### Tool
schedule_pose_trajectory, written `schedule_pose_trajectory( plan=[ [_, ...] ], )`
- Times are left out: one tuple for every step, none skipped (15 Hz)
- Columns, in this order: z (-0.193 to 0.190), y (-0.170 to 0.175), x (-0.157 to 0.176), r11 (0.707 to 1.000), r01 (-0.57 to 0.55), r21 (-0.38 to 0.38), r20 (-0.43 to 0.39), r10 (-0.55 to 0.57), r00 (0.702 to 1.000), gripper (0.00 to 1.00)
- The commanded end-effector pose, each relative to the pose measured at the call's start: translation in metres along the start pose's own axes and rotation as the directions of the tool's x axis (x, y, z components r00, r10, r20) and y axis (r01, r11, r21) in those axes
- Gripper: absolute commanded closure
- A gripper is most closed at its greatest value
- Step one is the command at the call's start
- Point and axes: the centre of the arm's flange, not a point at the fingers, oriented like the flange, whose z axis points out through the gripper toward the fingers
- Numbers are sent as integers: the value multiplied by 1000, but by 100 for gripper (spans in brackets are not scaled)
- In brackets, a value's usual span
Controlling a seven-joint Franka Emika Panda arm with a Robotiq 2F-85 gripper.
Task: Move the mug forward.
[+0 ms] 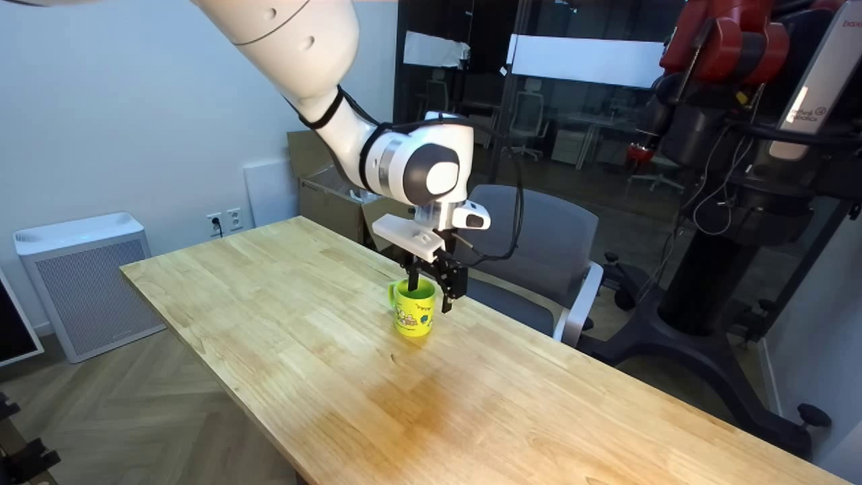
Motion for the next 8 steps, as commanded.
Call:
schedule_pose_trajectory(
  plan=[
    [9, 6, 9, 1000, 7, 4, -5, -7, 1000, 0],
    [12, 7, 9, 1000, 7, 5, -1, -7, 1000, 0],
    [14, 9, 9, 1000, 8, 1, -6, -8, 1000, 25],
    [16, 9, 9, 1000, 11, -2, -4, -11, 1000, 26],
    [17, 10, 8, 1000, 12, -2, -5, -12, 1000, 33],
    [17, 9, 9, 1000, 14, -2, -9, -14, 1000, 40],
    [17, 8, 9, 1000, 17, -1, -14, -17, 1000, 47],
    [17, 7, 9, 1000, 22, 0, -17, -22, 1000, 55]
  ],
)
